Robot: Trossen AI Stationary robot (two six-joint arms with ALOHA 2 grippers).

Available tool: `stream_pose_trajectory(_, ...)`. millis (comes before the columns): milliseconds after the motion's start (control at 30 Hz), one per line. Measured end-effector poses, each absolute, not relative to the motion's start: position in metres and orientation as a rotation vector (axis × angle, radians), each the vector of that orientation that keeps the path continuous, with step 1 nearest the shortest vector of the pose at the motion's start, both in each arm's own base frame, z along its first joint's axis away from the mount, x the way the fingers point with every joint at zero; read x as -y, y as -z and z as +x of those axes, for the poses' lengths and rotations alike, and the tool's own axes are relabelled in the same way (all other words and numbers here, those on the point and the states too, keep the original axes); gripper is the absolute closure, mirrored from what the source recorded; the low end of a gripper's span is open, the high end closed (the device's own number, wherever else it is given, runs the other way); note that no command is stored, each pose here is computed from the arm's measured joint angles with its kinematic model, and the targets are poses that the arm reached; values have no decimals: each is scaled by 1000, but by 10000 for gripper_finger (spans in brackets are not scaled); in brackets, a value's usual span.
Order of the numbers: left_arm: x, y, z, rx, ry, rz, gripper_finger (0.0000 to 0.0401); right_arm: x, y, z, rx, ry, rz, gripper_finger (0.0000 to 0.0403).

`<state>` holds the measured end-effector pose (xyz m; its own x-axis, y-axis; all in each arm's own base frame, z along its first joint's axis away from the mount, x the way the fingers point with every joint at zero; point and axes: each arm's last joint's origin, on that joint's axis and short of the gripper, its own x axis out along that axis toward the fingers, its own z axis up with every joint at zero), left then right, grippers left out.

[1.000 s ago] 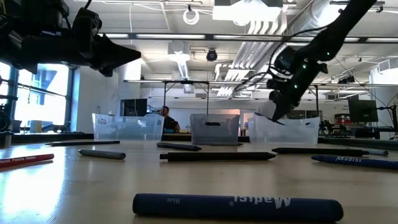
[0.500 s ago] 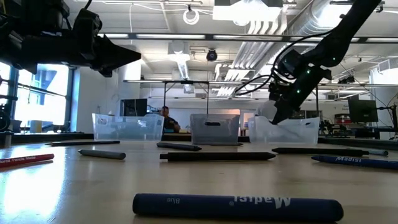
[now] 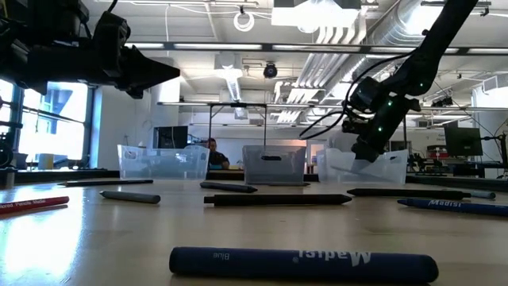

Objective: Sort crayons/erasers/pens/pencils in bins
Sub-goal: Put the green pencil into the right transparent bin, then put the red pencil into the right transparent bin

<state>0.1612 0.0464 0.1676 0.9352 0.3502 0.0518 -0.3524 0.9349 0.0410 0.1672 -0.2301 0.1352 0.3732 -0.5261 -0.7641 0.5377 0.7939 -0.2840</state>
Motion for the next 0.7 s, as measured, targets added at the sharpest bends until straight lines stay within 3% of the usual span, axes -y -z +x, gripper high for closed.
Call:
stream_pose_trajectory(233,-46,-168,161,45,-359,42,401,230,-136,167,-967,695,35,294)
stream_pose_trajectory(367,-46,-167,161,40,-358,23,401,227,-147,166,-950,719,8,277)
stream_pose_trajectory(500,-46,-163,161,3,-354,26,401,217,-170,164,-901,729,-15,310)
stream_pose_trajectory(633,-46,-159,161,-42,-353,33,401,199,-189,161,-719,639,-20,381)
stream_pose_trajectory(700,-46,-158,161,-57,-352,32,401,187,-192,158,-613,617,-34,395)
